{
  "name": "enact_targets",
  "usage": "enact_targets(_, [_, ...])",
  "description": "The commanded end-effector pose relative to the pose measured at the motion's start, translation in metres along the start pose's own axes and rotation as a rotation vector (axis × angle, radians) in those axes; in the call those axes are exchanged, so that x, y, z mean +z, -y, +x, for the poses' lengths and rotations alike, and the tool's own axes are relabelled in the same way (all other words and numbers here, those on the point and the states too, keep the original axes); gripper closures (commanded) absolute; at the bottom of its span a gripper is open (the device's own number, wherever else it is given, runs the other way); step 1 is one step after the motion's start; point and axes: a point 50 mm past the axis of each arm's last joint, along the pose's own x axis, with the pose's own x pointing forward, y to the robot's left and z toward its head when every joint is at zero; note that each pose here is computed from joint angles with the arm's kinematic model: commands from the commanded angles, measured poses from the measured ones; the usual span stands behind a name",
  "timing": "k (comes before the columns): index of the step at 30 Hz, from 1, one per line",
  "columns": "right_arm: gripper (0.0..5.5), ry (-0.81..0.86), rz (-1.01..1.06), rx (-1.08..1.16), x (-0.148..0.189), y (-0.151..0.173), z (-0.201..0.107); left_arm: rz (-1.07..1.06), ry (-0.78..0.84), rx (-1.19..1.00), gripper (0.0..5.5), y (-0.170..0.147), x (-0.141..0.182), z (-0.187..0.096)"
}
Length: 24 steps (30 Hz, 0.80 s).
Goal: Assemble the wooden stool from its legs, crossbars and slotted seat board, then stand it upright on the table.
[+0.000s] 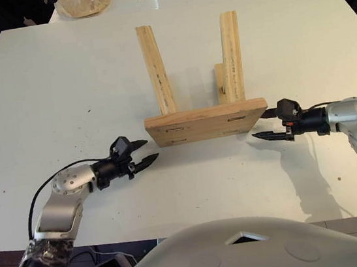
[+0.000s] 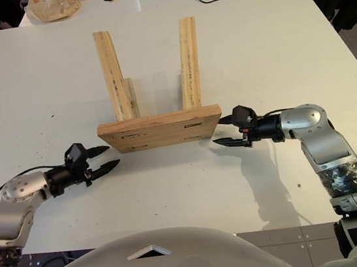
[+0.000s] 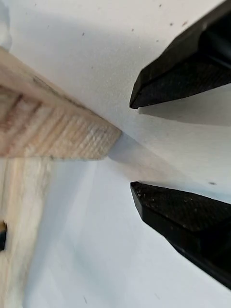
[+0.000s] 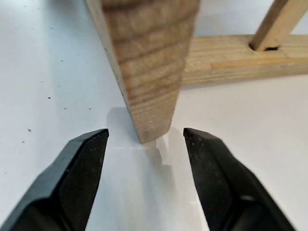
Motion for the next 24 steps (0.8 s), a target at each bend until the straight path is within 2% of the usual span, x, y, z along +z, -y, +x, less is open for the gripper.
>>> enact_targets(1, [2.62, -0.006, -0.033, 0.055, 0.007, 0.015, 0.012, 0.036, -0.004, -0.09, 2.65, -0.014, 0.005, 0.016])
enact_targets(6, [2.62, 0.02, -0.042, 0.142, 0.012, 0.02, 0.025, 0.062, 0.032, -0.148, 2.65, -0.029, 0.017, 0.026])
enact_targets(9, [3.11, 0.038, -0.028, 0.139, 0.012, 0.026, 0.027, 0.058, 0.071, -0.161, 2.65, -0.035, 0.024, 0.026])
enact_targets(15, [3.96, 0.126, 0.059, 0.153, 0.014, 0.028, 0.023, -0.049, 0.198, -0.21, 3.5, -0.035, 0.039, 0.018])
enact_targets(17, [4.04, 0.186, 0.105, 0.165, 0.02, 0.027, 0.022, -0.126, 0.29, -0.215, 3.56, -0.034, 0.051, 0.016])
enact_targets(19, [4.04, 0.285, 0.17, 0.183, 0.031, 0.026, 0.021, -0.218, 0.395, -0.216, 3.56, -0.035, 0.067, 0.012])
enact_targets(24, [4.04, 0.715, 0.417, 0.326, 0.086, 0.011, 0.016, -0.5, 0.788, -0.198, 3.56, -0.036, 0.113, 0.001])
